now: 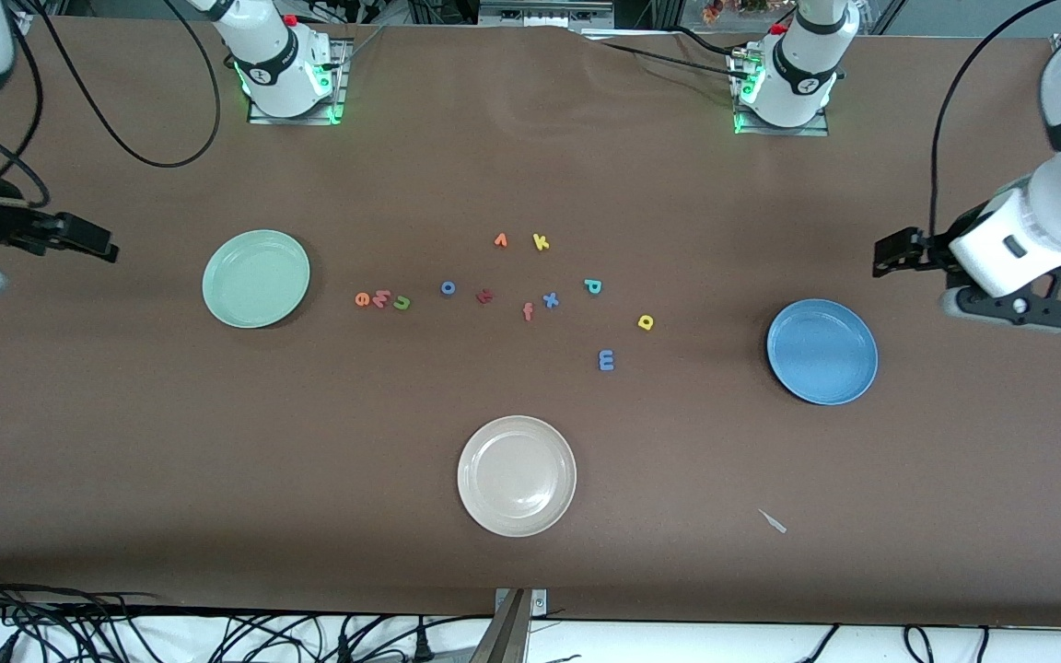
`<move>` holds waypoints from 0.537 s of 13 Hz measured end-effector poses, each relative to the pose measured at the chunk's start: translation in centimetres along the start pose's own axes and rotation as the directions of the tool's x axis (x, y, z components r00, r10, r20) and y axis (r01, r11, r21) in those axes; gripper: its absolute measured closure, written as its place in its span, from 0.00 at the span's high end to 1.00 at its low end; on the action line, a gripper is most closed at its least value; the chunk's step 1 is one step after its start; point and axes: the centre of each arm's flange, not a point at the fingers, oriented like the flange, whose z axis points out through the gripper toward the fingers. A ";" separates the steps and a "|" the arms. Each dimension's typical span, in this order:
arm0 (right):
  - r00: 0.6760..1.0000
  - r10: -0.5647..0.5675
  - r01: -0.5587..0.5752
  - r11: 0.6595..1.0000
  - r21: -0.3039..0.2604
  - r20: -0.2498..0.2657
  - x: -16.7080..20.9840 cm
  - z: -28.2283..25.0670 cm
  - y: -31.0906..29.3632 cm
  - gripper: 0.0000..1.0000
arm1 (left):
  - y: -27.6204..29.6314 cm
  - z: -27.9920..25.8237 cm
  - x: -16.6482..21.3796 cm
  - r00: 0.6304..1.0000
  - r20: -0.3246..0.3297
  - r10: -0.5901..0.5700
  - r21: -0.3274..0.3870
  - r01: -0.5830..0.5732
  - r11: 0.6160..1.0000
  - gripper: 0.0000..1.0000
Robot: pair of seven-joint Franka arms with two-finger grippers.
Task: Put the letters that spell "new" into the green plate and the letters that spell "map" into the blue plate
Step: 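Lower both grippers toward the letters beside the green and blue plates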
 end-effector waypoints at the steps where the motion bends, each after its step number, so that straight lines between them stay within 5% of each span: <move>1: 1.000 0.016 -0.015 1.000 -0.020 0.027 0.3 1.6 -2.4 1.00 | 1.3 1.4 0.4 1.000 -0.002 0.010 -0.001 -0.010 1.000 1.00; 4: 0.988 0.129 -0.124 0.990 -0.065 0.080 1.1 6.4 -8.5 1.00 | 7.0 6.2 1.1 1.000 -0.015 -0.001 -0.006 0.001 1.000 1.00; 7: 0.956 0.288 -0.282 0.955 -0.093 0.060 1.2 11.3 -13.5 1.00 | 13.9 12.3 1.0 1.000 0.020 -0.019 -0.005 0.019 1.000 1.00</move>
